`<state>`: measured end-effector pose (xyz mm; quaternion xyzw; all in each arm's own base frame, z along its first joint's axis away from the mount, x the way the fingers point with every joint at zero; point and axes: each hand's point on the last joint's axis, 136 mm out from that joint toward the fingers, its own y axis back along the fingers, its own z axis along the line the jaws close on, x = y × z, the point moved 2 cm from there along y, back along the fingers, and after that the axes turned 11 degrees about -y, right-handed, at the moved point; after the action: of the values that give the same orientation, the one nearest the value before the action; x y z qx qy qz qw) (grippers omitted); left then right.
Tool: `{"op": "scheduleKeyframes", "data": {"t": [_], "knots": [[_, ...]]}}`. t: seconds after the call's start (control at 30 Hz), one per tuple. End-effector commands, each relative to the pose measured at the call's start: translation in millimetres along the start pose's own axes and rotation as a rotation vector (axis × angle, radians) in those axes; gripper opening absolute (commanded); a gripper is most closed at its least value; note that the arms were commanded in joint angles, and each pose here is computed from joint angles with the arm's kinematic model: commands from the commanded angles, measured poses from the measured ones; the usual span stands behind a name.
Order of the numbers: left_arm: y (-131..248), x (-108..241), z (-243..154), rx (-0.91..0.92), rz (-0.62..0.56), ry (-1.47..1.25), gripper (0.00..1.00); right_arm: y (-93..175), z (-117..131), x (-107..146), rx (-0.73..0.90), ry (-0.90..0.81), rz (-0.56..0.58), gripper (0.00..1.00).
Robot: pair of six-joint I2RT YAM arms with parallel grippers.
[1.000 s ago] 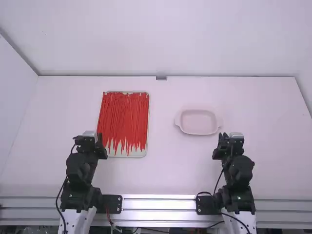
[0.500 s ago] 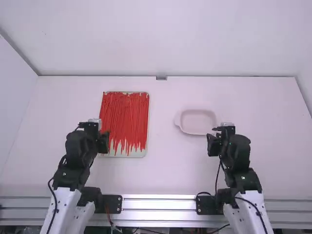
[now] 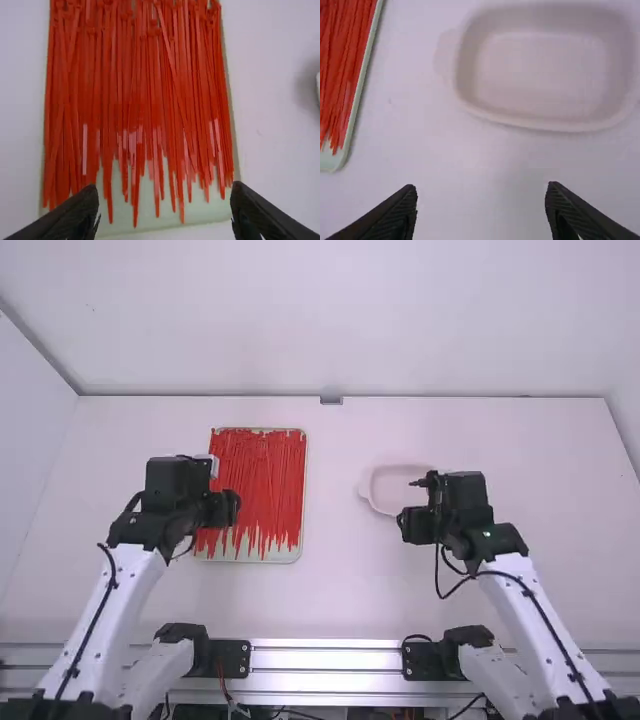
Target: Fasten the cable tie
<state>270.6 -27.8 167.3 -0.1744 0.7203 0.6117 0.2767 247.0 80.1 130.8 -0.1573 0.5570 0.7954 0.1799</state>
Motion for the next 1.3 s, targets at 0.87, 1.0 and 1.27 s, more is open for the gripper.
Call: {"op": "scheduleKeyframes", "data": {"t": [0.87, 1.0, 1.27], "knots": [[-33.3, -61.3, 4.4, 0.066, 0.201, 0.054, 0.99, 1.4, 89.3, -6.2, -0.117, 0.123, 0.261, 1.0], [-35.0, -93.5, 10.7, 0.054, 0.113, 0.041, 0.99, 3.1, 89.8, -23.6, -0.134, 0.105, 0.188, 1.0], [-65.1, -145.9, 24.6, 0.023, 0.115, 0.034, 0.99, 2.5, 79.6, -42.1, -0.128, 0.042, 0.128, 1.0]]}}
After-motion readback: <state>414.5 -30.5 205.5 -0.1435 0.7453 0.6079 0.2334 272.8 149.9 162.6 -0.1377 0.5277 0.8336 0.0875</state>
